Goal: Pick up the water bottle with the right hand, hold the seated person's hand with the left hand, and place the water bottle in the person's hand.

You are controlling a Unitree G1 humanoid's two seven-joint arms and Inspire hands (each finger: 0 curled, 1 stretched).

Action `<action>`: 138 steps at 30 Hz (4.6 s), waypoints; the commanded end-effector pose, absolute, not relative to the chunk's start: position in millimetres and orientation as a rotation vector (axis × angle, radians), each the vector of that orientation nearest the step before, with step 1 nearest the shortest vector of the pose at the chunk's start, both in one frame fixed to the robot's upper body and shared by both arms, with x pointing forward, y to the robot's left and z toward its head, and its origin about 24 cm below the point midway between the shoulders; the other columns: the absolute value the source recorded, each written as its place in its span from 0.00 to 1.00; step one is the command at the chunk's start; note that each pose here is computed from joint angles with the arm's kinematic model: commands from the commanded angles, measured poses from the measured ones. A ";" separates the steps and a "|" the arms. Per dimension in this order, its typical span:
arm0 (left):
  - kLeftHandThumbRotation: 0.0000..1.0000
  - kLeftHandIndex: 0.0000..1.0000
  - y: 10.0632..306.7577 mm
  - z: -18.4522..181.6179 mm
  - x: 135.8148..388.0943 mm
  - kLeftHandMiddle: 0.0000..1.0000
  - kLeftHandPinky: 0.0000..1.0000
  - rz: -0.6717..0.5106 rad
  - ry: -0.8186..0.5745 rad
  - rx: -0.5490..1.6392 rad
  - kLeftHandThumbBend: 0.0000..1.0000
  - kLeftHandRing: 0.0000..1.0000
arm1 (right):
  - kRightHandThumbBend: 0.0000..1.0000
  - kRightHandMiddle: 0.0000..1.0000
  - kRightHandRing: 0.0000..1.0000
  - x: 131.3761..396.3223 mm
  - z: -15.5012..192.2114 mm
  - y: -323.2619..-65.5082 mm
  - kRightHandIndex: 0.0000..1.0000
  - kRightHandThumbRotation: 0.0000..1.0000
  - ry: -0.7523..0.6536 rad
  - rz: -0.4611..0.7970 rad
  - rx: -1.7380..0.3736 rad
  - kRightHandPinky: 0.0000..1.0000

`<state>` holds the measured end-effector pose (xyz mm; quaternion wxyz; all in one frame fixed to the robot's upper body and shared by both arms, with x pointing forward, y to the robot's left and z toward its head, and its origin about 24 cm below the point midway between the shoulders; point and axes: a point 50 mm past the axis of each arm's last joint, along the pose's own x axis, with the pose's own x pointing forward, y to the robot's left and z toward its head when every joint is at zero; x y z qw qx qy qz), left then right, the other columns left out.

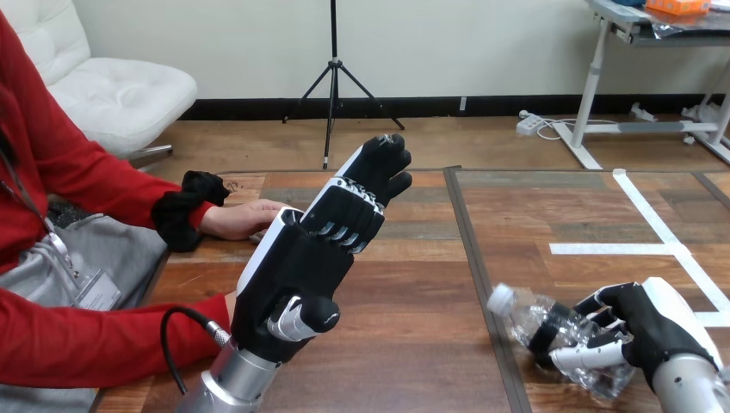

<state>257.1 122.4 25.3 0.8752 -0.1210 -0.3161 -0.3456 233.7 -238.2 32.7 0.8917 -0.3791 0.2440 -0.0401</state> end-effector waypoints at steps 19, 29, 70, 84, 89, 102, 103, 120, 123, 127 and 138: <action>0.64 0.94 107.0 28.0 260.6 0.97 0.95 -0.705 -0.692 -0.354 1.00 0.97 | 0.77 0.51 0.49 244.6 62.4 -219.8 0.51 0.00 0.095 -0.241 -0.539 0.46; 0.63 0.94 119.9 27.5 261.3 0.97 0.94 -0.703 -0.696 -0.321 1.00 0.97 | 0.77 0.50 0.48 245.3 63.6 -208.5 0.50 0.00 -0.025 -0.295 -0.466 0.44; 0.66 0.93 165.5 26.8 260.0 0.96 0.93 -0.695 -0.638 -0.202 1.00 0.96 | 0.71 0.51 0.50 266.6 53.1 -169.9 0.48 0.00 -0.260 -0.322 -0.169 0.47; 0.66 0.93 174.8 28.5 259.2 0.95 0.92 -0.660 -0.626 -0.154 1.00 0.95 | 0.71 0.50 0.45 275.1 35.0 -166.6 0.48 0.00 -0.261 -0.311 -0.060 0.39; 0.67 0.93 177.6 29.9 259.0 0.95 0.91 -0.634 -0.628 -0.116 1.00 0.94 | 0.70 0.50 0.44 277.0 30.1 -165.1 0.48 0.00 -0.263 -0.304 -0.034 0.37; 0.68 0.92 186.5 31.4 259.2 0.94 0.89 -0.547 -0.578 -0.002 1.00 0.93 | 0.72 0.49 0.42 282.9 16.6 -159.0 0.48 0.00 -0.255 -0.291 0.016 0.35; 0.68 0.92 187.1 31.8 259.0 0.94 0.89 -0.541 -0.578 0.008 1.00 0.93 | 0.72 0.49 0.42 283.3 15.9 -158.5 0.48 0.00 -0.257 -0.291 0.018 0.35; 0.73 0.95 208.0 47.3 257.4 0.97 0.89 -0.448 -0.610 0.326 1.00 0.95 | 0.74 0.50 0.43 286.0 -0.4 -148.0 0.49 0.00 -0.215 -0.257 0.085 0.37; 0.73 0.95 213.0 49.9 257.6 0.96 0.89 -0.435 -0.612 0.378 1.00 0.95 | 0.74 0.50 0.43 285.3 -2.4 -146.4 0.48 0.00 -0.216 -0.238 0.092 0.37; 0.72 0.97 219.3 54.4 257.5 0.97 0.89 -0.418 -0.615 0.483 1.00 0.96 | 0.73 0.50 0.45 284.7 -4.8 -144.3 0.49 0.00 -0.212 -0.224 0.102 0.39; 0.73 1.00 236.4 64.1 264.5 1.00 0.90 -0.418 -0.556 0.717 1.00 0.99 | 0.74 0.50 0.45 283.9 -7.8 -137.2 0.48 0.00 -0.205 -0.199 0.132 0.41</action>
